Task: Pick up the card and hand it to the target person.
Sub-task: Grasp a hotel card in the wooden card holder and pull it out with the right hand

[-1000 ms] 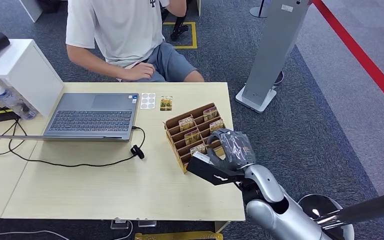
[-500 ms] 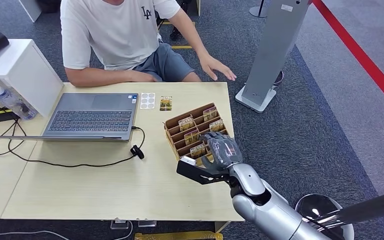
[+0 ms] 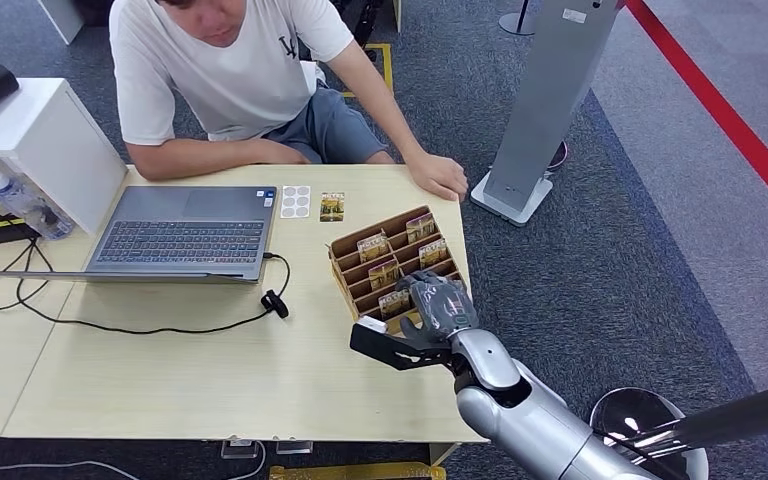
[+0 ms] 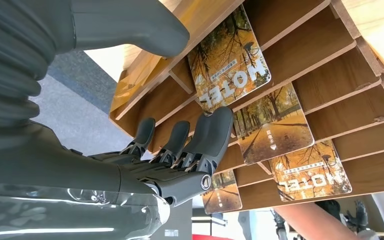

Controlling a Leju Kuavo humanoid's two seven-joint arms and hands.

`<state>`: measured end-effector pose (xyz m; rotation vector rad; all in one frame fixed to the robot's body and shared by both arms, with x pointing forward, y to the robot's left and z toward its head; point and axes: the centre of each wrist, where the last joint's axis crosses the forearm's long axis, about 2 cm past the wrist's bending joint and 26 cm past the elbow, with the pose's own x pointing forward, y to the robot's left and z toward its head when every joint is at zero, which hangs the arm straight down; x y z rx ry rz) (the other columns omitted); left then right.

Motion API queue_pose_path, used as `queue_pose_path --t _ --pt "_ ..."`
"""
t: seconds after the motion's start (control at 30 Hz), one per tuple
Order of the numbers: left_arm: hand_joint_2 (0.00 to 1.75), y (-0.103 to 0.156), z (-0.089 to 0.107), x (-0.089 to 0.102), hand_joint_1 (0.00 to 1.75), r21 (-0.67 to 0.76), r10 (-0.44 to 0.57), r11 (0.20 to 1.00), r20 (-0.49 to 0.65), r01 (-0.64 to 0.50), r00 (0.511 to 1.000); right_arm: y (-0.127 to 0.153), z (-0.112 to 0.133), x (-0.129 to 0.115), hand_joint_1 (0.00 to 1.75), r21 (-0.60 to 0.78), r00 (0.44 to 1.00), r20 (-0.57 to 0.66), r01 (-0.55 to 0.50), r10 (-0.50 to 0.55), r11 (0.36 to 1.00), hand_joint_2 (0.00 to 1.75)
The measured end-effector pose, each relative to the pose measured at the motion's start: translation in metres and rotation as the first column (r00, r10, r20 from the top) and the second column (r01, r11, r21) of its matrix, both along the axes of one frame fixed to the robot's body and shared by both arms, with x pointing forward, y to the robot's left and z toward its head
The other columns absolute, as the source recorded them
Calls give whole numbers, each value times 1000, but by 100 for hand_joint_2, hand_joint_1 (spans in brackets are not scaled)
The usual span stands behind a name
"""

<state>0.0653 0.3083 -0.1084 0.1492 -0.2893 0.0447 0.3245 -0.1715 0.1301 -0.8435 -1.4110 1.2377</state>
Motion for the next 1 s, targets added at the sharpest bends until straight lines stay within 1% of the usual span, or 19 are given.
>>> queue_pose_path --t 0.1,0.23,0.63,0.87,1.0 --pt "0 0 0 0 0 0 1 1000 0 -1 1000 1 -1 1 72 -1 1000 0 -1 1 1000 175" --pt "0 0 0 0 0 0 2 1000 -1 -2 1000 1 -1 1 75 -3 1000 1 3 -3 1000 175" --pt "0 0 0 -1 0 -2 8 1000 -1 -8 1000 3 0 2 74 -7 1000 9 5 -5 1000 175" --pt "0 0 0 -2 0 -3 8 1000 -2 -8 1000 5 -1 1 68 -10 1000 8 0 0 1000 175" --pt "0 0 0 -2 0 -2 9 1000 -4 -9 1000 5 -1 0 72 -13 1000 7 -4 4 1000 175"
